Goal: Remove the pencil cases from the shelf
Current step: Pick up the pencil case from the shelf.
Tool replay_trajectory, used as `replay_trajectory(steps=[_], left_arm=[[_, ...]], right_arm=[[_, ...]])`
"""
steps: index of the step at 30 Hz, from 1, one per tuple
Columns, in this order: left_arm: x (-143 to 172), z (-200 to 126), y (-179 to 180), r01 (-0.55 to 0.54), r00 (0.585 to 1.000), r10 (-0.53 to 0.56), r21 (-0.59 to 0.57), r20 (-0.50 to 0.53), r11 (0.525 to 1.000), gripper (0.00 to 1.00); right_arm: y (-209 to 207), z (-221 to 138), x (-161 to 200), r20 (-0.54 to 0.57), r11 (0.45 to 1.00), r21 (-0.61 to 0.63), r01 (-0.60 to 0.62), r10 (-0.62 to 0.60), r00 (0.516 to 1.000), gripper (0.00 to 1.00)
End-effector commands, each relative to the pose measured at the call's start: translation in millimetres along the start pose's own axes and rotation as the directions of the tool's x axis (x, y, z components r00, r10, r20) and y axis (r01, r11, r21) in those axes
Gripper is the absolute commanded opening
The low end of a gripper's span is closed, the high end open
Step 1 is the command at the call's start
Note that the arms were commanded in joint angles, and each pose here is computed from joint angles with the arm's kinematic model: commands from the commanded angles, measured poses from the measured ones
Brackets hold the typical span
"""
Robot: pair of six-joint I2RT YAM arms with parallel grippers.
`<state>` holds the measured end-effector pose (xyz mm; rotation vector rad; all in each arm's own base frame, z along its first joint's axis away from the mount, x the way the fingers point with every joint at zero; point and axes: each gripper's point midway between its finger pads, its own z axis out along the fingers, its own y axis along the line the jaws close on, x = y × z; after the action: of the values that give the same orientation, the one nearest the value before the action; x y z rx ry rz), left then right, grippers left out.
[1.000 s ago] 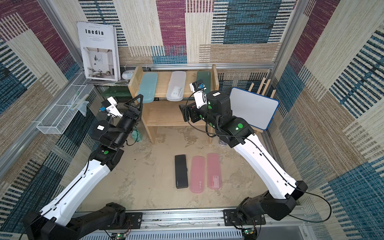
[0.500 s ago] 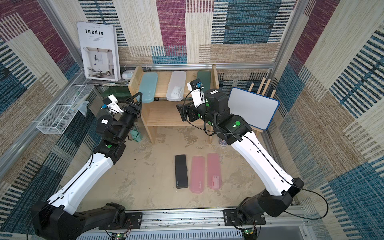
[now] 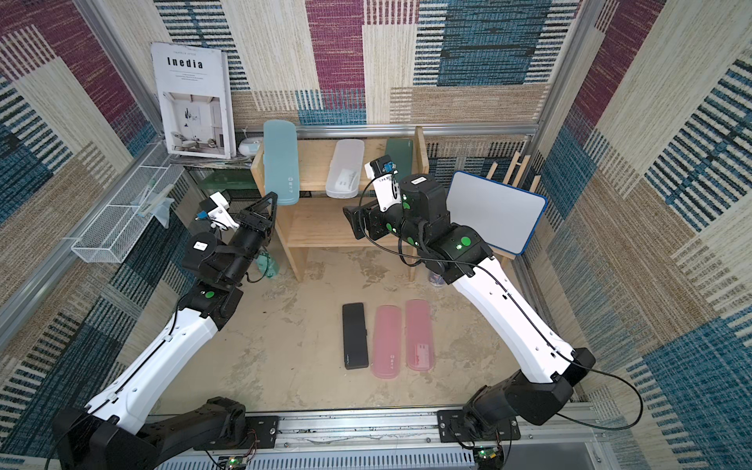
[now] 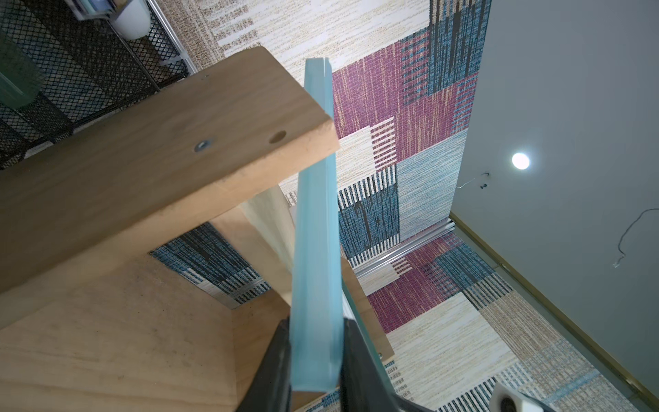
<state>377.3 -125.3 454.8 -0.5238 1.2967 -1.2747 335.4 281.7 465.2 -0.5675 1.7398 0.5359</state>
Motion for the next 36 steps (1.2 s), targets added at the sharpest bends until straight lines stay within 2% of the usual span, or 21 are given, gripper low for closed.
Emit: replay_trajectory(steps=[1,4,7,10,15,20,22,36], left_arm=[[1,-4,2,-0.051,0.999,0.051,-0.018,-0.007,0.999,0.11],[5,-11,-3,-0.124,0.991,0.124,-0.008,-0.041,0.992,0.00],[8,-23,-15,-0.216,0.974,0.218,0.030,-0.063,0.976,0.00],[12,-37,-28,-0.335,0.936,0.339,0.053,-0.093,0.941,0.00],[12,-59,-51,-0.478,0.868,0.486,0.094,-0.101,0.873,0.00],[7,-74,-65,-0.538,0.833,0.547,0.105,-0.084,0.836,0.00],[7,-80,-66,-0.553,0.824,0.560,0.097,-0.084,0.828,0.00],[7,-102,-62,-0.610,0.783,0.614,0.077,-0.097,0.789,0.00]], right_arm=[[6,-2,-6,0.014,0.999,-0.031,-0.012,0.013,1.000,0.99],[14,-6,-19,0.048,0.997,-0.077,-0.026,0.029,0.998,0.99],[31,-12,-45,0.094,0.983,-0.175,-0.048,0.065,0.993,0.99],[54,-18,-78,0.143,0.948,-0.309,-0.079,0.128,0.981,0.99],[88,-7,-118,0.143,0.844,-0.518,-0.141,0.248,0.958,0.99],[115,25,-123,0.032,0.704,-0.659,-0.264,0.377,0.926,0.99],[125,36,-121,0.015,0.676,-0.679,-0.285,0.402,0.916,0.99],[136,79,-96,-0.077,0.661,-0.621,-0.422,0.484,0.872,0.99]])
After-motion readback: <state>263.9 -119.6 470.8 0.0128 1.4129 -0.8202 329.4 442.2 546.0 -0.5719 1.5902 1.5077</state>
